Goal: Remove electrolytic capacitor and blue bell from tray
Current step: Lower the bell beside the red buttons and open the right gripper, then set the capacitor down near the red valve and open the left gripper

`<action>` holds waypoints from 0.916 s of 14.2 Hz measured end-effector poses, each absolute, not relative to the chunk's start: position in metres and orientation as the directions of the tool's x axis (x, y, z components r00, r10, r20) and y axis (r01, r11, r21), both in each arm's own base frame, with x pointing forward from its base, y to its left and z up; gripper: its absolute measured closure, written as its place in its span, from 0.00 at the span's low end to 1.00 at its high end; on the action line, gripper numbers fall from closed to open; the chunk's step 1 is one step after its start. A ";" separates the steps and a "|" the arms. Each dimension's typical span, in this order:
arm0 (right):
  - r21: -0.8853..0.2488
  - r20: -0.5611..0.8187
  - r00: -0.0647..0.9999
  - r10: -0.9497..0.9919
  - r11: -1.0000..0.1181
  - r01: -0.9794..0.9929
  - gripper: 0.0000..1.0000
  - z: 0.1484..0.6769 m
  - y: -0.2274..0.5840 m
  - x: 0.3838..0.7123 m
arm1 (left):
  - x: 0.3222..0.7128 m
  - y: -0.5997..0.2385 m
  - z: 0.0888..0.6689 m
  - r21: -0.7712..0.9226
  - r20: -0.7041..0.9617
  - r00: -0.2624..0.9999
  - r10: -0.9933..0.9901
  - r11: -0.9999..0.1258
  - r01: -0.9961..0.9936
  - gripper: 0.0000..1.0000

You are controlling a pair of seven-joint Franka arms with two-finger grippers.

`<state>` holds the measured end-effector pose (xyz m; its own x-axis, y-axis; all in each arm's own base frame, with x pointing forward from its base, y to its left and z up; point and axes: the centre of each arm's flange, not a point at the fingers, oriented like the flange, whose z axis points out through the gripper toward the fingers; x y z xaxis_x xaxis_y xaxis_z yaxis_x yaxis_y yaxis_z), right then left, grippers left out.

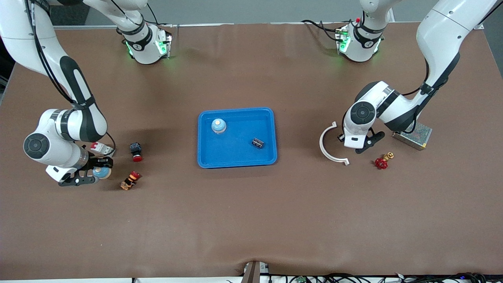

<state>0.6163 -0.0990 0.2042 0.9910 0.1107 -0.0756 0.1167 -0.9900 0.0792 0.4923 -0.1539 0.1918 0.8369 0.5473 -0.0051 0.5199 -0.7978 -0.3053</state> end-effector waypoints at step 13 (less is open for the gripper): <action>0.092 -0.004 0.992 0.129 -0.987 0.129 0.35 0.173 -0.143 0.614 | 0.582 -0.189 0.452 -0.245 0.083 0.857 0.509 -0.823 0.513 0.00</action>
